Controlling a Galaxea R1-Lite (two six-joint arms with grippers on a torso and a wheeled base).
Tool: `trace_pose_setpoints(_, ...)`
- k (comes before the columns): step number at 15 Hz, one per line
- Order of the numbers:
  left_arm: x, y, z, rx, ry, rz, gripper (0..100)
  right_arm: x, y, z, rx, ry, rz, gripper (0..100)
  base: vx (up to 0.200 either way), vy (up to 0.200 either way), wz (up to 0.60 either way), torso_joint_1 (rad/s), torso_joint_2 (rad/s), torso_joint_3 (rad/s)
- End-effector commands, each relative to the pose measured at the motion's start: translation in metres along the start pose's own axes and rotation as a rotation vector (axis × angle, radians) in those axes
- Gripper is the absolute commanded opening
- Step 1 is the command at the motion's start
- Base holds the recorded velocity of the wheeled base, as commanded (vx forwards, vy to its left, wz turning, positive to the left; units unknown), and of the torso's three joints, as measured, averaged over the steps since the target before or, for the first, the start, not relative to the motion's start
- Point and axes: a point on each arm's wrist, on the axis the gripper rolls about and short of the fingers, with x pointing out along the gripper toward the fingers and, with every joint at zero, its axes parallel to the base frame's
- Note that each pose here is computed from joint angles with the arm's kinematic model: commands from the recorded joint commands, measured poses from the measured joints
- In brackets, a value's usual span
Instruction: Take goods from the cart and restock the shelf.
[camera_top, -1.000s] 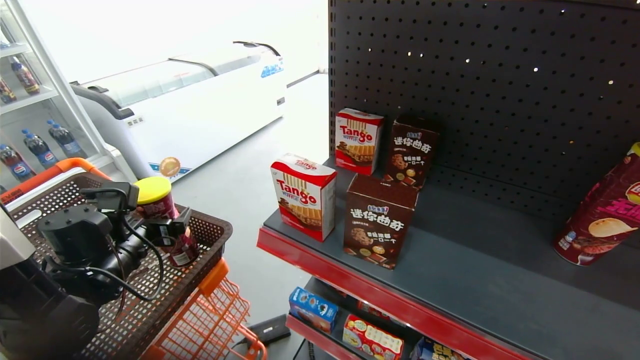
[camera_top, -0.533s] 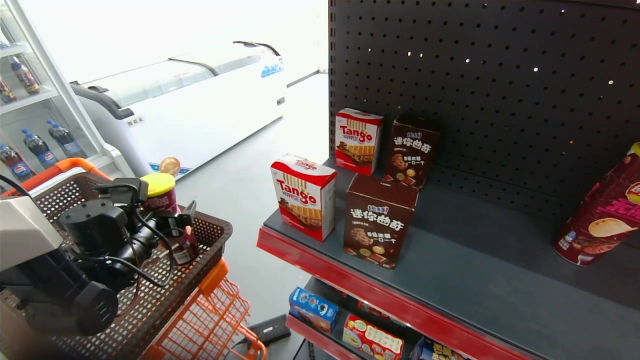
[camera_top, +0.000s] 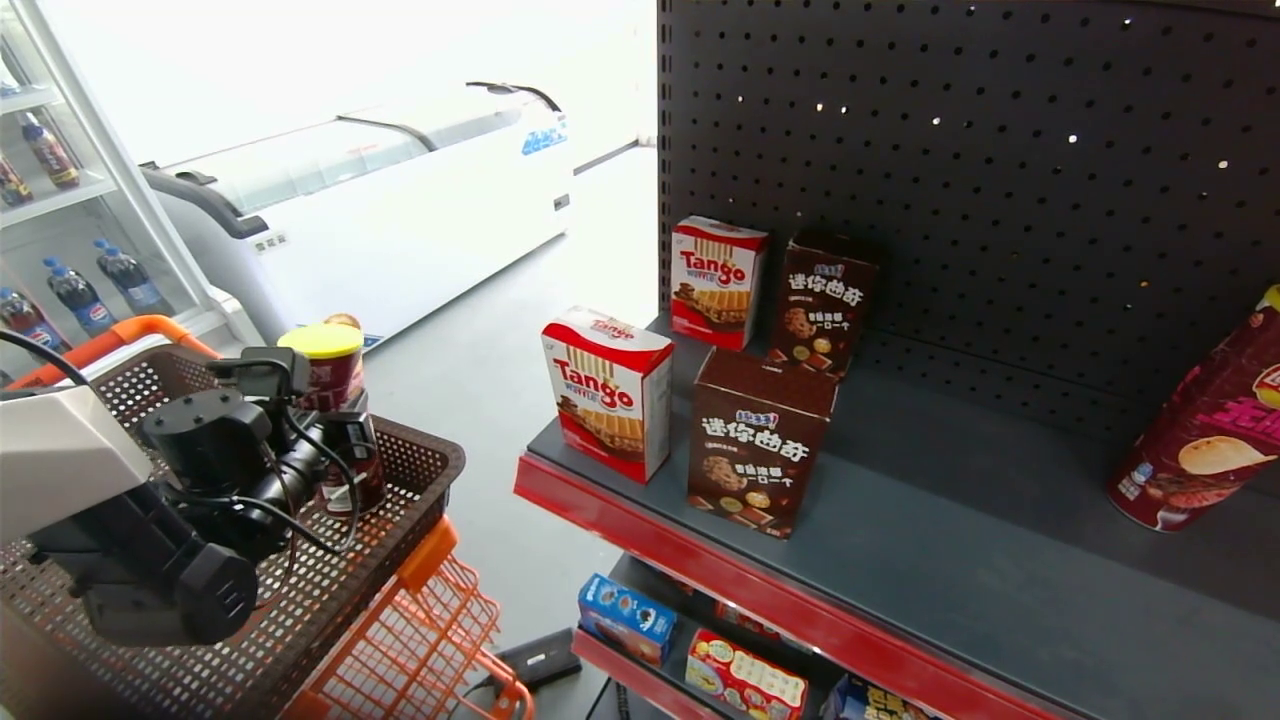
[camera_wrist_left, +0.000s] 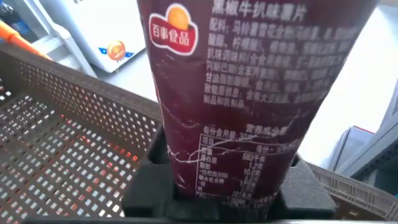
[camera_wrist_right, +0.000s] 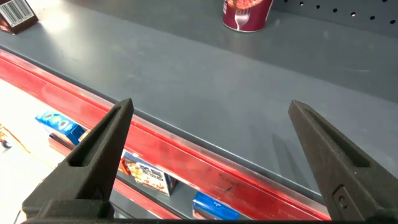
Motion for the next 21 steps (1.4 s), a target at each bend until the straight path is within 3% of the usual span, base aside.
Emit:
trace_pose_setpoints(1, -0.002, -0.002, 0.015, 0.014, -0.047, -0.004, 0, 0.0, 0.0, 0.0, 0.0, -0.001, 0.0, 100, 0.0, 0.0, 0.0, 0.0, 0.0, 0.0)
trace_pose_setpoints(3, -0.008, -0.001, 0.04, 0.057, -0.108, -0.003, 0, 0.0, 0.0, 0.0, 0.0, -0.001, 0.0, 100, 0.0, 0.0, 0.0, 0.0, 0.0, 0.0)
trace_pose_setpoints(4, -0.012, 0.0, 0.054, 0.06, -0.139, -0.002, 0, 0.0, 0.0, 0.0, 0.0, -0.001, 0.0, 100, 0.0, 0.0, 0.0, 0.0, 0.0, 0.0)
trace_pose_setpoints(11, -0.045, -0.004, 0.114, 0.053, -0.161, -0.093, 0, 0.0, 0.0, 0.0, 0.0, -0.001, 0.0, 100, 0.0, 0.0, 0.0, 0.0, 0.0, 0.0)
trace_pose_setpoints(14, -0.053, -0.007, 0.14, 0.054, -0.215, -0.158, 0, 0.0, 0.0, 0.0, 0.0, -0.001, 0.0, 100, 0.0, 0.0, 0.0, 0.0, 0.0, 0.0)
trace_pose_setpoints(15, -0.056, -0.008, 0.142, 0.052, -0.206, -0.165, 0, 0.0, 0.0, 0.0, 0.0, -0.001, 0.0, 100, 0.0, 0.0, 0.0, 0.0, 0.0, 0.0)
trace_pose_setpoints(16, -0.066, -0.017, 0.15, 0.028, -0.185, -0.207, 0, 0.0, 0.0, 0.0, 0.0, -0.001, 0.0, 100, 0.0, 0.0, 0.0, 0.0, 0.0, 0.0)
trace_pose_setpoints(17, -0.075, -0.021, 0.163, -0.03, -0.156, -0.236, 0, 0.0, 0.0, 0.0, 0.0, -0.001, 0.0, 100, 0.0, 0.0, 0.0, 0.0, 0.0, 0.0)
trace_pose_setpoints(18, -0.08, -0.022, 0.161, -0.025, -0.133, -0.266, 0, 0.0, 0.0, 0.0, 0.0, -0.001, 0.0, 100, 0.0, 0.0, 0.0, 0.0, 0.0, 0.0)
trace_pose_setpoints(21, -0.11, -0.026, 0.165, -0.02, -0.149, -0.423, 0, 0.0, 0.0, 0.0, 0.0, -0.001, 0.0, 100, 0.0, 0.0, 0.0, 0.0, 0.0, 0.0)
